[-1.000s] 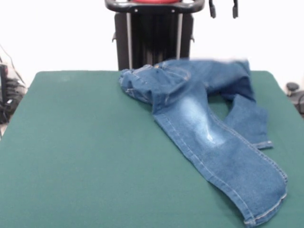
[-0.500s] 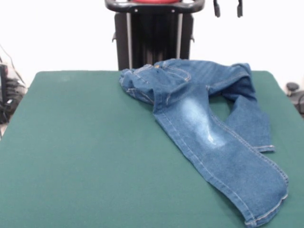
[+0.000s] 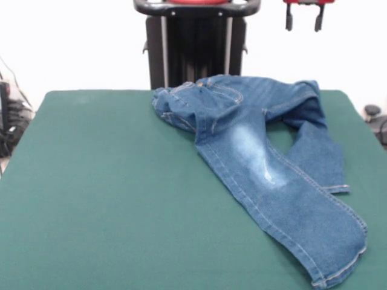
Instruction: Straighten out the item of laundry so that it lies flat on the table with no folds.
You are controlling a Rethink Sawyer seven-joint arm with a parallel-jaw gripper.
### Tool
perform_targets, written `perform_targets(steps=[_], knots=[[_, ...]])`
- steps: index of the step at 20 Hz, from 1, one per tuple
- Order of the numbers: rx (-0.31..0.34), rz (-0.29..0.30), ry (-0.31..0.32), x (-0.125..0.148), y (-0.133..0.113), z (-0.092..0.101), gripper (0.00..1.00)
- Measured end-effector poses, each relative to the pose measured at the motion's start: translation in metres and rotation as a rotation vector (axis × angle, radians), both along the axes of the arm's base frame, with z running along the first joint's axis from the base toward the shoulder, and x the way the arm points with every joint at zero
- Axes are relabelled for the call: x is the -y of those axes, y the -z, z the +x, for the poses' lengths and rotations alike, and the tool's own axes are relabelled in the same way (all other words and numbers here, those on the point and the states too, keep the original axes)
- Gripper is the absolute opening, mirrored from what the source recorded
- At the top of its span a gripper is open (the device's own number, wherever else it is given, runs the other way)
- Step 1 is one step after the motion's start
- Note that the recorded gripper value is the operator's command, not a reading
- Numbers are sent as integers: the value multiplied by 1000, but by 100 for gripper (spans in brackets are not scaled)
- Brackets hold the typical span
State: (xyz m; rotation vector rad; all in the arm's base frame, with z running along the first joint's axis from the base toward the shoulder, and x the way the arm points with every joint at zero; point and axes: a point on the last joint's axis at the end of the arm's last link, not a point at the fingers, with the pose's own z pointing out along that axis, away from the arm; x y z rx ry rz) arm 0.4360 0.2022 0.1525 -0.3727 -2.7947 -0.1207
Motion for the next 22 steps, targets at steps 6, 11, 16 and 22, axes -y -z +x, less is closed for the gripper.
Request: perform_targets(steps=[6,11,16,22], knots=[[72,-95,-34,-8,12,35,100],[117,-155,-33,0,26,72,100],[160,-203,-26,17,42,114,100],[189,-259,-29,33,60,144,100]])
